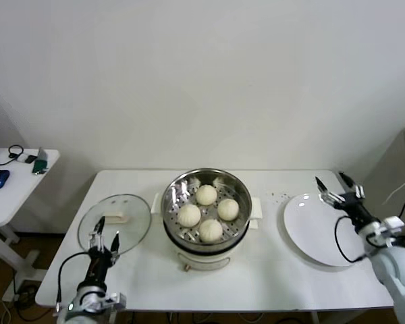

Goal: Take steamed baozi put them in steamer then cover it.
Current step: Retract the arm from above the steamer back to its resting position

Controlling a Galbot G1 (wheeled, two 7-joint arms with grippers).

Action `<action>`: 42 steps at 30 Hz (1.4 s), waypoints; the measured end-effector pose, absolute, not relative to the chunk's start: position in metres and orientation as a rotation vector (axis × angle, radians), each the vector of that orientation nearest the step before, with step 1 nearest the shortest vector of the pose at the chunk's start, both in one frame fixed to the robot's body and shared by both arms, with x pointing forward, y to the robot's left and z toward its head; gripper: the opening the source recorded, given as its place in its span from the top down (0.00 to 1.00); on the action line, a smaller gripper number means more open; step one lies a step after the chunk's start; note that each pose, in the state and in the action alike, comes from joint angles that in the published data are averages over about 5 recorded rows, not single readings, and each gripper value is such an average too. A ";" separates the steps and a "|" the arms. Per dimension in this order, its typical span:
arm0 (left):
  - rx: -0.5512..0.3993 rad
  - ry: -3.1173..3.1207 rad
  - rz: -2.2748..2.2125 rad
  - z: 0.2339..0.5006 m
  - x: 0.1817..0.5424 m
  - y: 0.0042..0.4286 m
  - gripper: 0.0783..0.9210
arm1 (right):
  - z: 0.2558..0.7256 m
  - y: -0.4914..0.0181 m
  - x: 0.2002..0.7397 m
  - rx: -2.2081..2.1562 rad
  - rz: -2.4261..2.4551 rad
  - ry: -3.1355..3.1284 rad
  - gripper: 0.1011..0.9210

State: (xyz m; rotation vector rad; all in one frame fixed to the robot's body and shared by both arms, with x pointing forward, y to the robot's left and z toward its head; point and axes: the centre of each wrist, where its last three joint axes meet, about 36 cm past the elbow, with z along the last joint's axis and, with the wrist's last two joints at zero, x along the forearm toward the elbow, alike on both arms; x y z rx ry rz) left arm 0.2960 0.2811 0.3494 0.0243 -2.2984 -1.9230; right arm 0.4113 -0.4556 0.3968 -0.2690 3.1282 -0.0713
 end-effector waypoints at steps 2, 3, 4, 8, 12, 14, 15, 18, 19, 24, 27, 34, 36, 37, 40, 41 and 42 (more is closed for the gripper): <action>0.008 -2.262 -1.962 0.346 0.304 0.285 0.12 | 0.388 -0.457 0.398 -0.242 -0.070 3.150 0.12; 0.001 -2.246 -1.980 0.344 0.308 0.287 0.12 | 0.383 -0.458 0.392 -0.230 -0.070 3.161 0.12; -0.004 -2.231 -1.997 0.341 0.313 0.289 0.12 | 0.379 -0.458 0.386 -0.220 -0.072 3.172 0.12; -0.019 -2.178 -2.053 0.329 0.332 0.297 0.12 | 0.367 -0.459 0.365 -0.187 -0.084 3.210 0.12; -0.027 -2.130 -2.097 0.316 0.351 0.305 0.12 | 0.358 -0.459 0.349 -0.164 -0.093 3.239 0.12; -0.026 -2.106 -2.118 0.310 0.360 0.310 0.12 | 0.355 -0.458 0.344 -0.155 -0.098 3.249 0.12; -0.025 -2.094 -2.127 0.307 0.365 0.312 0.12 | 0.354 -0.458 0.341 -0.152 -0.100 3.252 0.12; -0.021 -2.056 -2.147 0.298 0.378 0.321 0.12 | 0.351 -0.458 0.336 -0.143 -0.105 3.262 0.12; -0.021 -2.044 -2.152 0.295 0.382 0.323 0.12 | 0.350 -0.458 0.335 -0.140 -0.106 3.265 0.12; -0.029 -1.994 -2.164 0.282 0.399 0.335 0.12 | 0.346 -0.457 0.331 -0.133 -0.118 3.277 0.12; -0.030 -1.974 -2.167 0.276 0.408 0.340 0.12 | 0.344 -0.456 0.328 -0.133 -0.128 3.283 0.12; -0.014 -1.963 -2.174 0.270 0.428 0.349 0.12 | 0.339 -0.456 0.322 -0.128 -0.144 3.296 0.12; -0.013 -1.966 -2.175 0.269 0.433 0.350 0.12 | 0.338 -0.455 0.321 -0.128 -0.150 3.298 0.12; -0.013 -1.967 -2.175 0.269 0.435 0.350 0.12 | 0.337 -0.455 0.321 -0.128 -0.154 3.299 0.12; -0.012 -1.974 -2.178 0.269 0.441 0.351 0.12 | 0.336 -0.455 0.320 -0.130 -0.164 3.300 0.12; -0.011 -1.975 -2.178 0.269 0.443 0.351 0.12 | 0.335 -0.454 0.320 -0.132 -0.167 3.301 0.12; -0.010 -1.977 -2.179 0.269 0.444 0.351 0.12 | 0.335 -0.454 0.320 -0.133 -0.171 3.302 0.12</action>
